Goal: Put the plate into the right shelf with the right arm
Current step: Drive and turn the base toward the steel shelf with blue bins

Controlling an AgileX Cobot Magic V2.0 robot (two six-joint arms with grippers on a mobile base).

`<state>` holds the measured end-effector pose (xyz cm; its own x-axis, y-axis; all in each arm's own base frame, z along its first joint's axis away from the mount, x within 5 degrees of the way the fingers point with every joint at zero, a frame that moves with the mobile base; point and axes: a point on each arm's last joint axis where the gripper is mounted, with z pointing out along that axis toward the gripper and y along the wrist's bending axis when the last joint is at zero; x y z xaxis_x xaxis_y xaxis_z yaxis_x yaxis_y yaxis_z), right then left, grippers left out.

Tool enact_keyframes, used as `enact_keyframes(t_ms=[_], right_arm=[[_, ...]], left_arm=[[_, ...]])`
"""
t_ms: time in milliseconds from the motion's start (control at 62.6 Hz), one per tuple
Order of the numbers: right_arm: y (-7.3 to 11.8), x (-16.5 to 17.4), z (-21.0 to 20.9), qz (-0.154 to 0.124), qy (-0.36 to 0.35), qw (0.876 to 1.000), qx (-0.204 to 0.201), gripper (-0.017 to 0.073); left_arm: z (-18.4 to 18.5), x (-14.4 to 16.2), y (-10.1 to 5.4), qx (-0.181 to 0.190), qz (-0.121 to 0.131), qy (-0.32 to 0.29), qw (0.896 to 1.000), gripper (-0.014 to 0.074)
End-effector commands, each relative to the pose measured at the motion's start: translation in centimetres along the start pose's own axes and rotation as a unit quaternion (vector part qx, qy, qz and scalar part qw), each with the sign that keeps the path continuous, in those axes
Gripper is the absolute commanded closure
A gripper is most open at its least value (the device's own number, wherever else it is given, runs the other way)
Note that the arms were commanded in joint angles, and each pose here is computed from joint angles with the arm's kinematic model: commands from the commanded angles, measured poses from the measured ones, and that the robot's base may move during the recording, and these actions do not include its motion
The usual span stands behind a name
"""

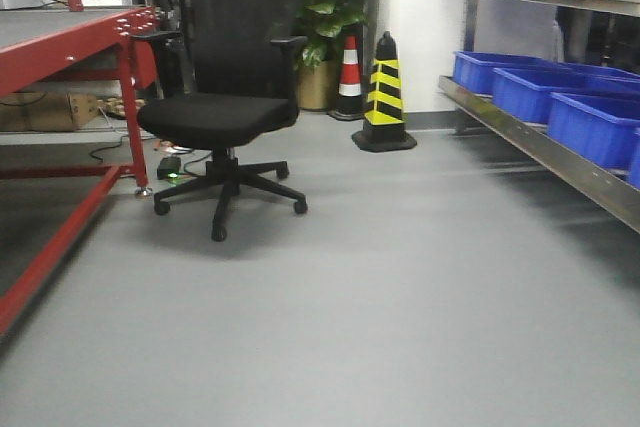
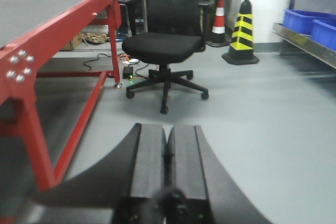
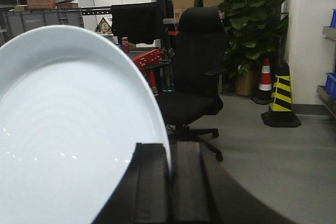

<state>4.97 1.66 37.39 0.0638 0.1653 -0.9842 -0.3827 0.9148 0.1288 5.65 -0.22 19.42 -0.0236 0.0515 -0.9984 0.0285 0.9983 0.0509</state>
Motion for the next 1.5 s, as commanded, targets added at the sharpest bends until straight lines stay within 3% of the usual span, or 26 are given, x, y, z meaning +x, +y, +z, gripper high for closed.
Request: enact_keyframes(t_ms=[0, 1485], right_arm=[[0.40, -1.63, -0.06, -0.010, -0.056, 0.998, -0.017, 0.0494], [0.39, -1.62, -0.06, -0.010, -0.055, 0.998, -0.017, 0.0494]], left_arm=[[-0.08, -0.56, 0.14, -0.007, -0.003, -0.042, 0.999, 0.0640], [-0.07, -0.42, 0.11, -0.006, -0.003, -0.037, 0.999, 0.0640]])
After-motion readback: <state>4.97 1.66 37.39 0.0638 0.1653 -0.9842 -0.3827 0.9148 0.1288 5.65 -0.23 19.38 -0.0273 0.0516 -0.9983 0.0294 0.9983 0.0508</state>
